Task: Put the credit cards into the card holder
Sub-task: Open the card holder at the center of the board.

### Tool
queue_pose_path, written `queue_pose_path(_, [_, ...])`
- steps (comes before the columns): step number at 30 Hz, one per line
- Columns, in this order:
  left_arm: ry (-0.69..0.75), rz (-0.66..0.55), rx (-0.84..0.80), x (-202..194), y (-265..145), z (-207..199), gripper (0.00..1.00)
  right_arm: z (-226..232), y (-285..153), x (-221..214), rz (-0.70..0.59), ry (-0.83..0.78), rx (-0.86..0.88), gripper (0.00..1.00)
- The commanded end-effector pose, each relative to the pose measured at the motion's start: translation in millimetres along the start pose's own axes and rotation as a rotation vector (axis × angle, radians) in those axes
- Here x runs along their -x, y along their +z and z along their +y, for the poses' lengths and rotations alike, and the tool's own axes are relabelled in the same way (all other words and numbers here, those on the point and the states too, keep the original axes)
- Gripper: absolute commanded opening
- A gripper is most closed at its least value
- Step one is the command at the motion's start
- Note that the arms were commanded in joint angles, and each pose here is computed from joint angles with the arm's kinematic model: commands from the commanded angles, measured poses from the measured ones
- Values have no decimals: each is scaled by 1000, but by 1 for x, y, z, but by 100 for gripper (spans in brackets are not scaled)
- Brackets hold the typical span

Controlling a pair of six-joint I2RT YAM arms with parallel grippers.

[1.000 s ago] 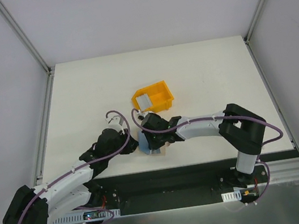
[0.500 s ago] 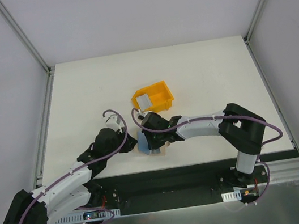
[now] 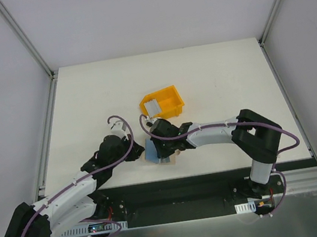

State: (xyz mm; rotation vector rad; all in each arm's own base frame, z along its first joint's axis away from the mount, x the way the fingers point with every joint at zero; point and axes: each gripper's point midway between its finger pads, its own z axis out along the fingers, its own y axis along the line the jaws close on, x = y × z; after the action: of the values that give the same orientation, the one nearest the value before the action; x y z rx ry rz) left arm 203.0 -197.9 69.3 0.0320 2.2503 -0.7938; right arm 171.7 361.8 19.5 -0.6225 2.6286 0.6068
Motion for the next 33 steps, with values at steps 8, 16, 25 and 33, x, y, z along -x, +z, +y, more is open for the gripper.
queue_pose_path(8, [-6, 31, -32, -3, 3, -4, 7, -5, 4, -10, 41, -5, -7, 9])
queue_pose_path(16, [-19, 31, -24, -4, 4, -2, 1, -6, 3, -10, 41, -4, -8, 10])
queue_pose_path(25, [-124, 6, 75, -14, 9, 22, 0, -13, -7, 4, -3, 12, -29, 10])
queue_pose_path(33, [-322, 9, 154, -39, 16, 46, 0, -60, -17, 13, -35, 61, -145, 11])
